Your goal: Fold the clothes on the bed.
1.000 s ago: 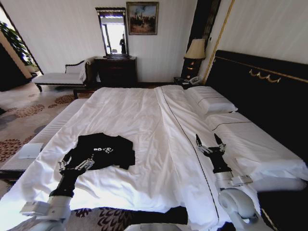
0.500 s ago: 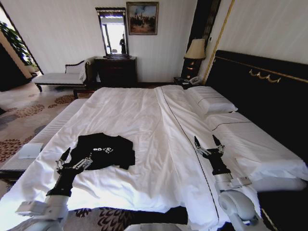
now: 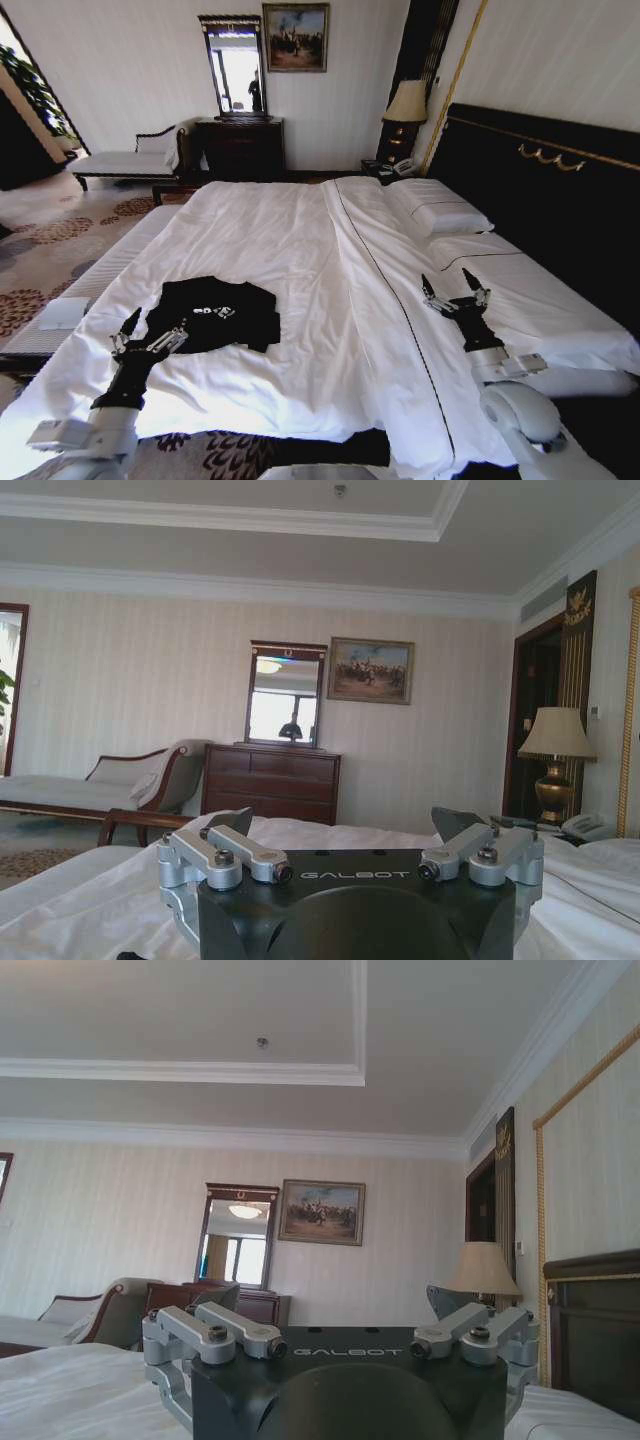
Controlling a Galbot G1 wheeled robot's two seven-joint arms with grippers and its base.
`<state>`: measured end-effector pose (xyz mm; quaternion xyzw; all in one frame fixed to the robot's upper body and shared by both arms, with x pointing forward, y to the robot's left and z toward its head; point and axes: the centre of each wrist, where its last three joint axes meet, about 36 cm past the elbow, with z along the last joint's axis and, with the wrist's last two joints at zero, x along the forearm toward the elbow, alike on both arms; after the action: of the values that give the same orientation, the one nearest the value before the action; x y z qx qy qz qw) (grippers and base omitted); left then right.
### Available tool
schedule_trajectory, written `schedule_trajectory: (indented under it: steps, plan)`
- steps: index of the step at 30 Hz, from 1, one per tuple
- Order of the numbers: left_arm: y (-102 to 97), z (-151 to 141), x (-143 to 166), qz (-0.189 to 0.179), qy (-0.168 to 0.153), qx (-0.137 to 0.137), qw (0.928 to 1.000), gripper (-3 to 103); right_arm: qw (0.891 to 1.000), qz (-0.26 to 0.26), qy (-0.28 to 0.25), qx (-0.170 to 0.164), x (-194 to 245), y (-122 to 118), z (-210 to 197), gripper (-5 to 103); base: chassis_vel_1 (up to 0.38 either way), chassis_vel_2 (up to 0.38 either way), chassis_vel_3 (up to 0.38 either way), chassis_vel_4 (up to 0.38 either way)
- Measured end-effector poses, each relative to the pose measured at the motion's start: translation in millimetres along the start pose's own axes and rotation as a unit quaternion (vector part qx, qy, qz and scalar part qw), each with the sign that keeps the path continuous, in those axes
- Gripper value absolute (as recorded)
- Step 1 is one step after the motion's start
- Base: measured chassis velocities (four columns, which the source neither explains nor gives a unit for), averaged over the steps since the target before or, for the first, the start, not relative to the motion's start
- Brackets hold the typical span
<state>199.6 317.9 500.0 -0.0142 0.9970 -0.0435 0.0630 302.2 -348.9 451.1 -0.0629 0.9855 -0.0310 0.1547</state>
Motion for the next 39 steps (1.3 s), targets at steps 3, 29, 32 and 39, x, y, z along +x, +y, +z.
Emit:
schedule_trajectory:
  steps: [3,29,32,39]
  plan:
    - [-0.4,0.1,-0.4,0.0,-0.001,0.001,1.0,100,1.0,0.002,0.005,-0.015,5.7,13.6,4.2,100,0.0,0.0,0.0,0.0]
    - [1.0,5.5,-0.6,-0.007,0.004,0.008,0.9999,100,0.998,0.03,0.024,-0.051,25.7,52.7,28.3,100,0.0,0.0,0.0,0.0]
    - [1.2,6.0,-0.6,-0.008,0.004,0.008,0.9999,100,0.998,0.03,0.025,-0.051,26.4,54.9,30.0,100,0.0,0.0,0.0,0.0]
    - [1.8,6.1,-0.8,-0.01,0.003,0.009,0.9999,100,0.998,0.03,0.024,-0.051,24.9,55.0,31.6,100,0.0,0.0,0.0,0.0]
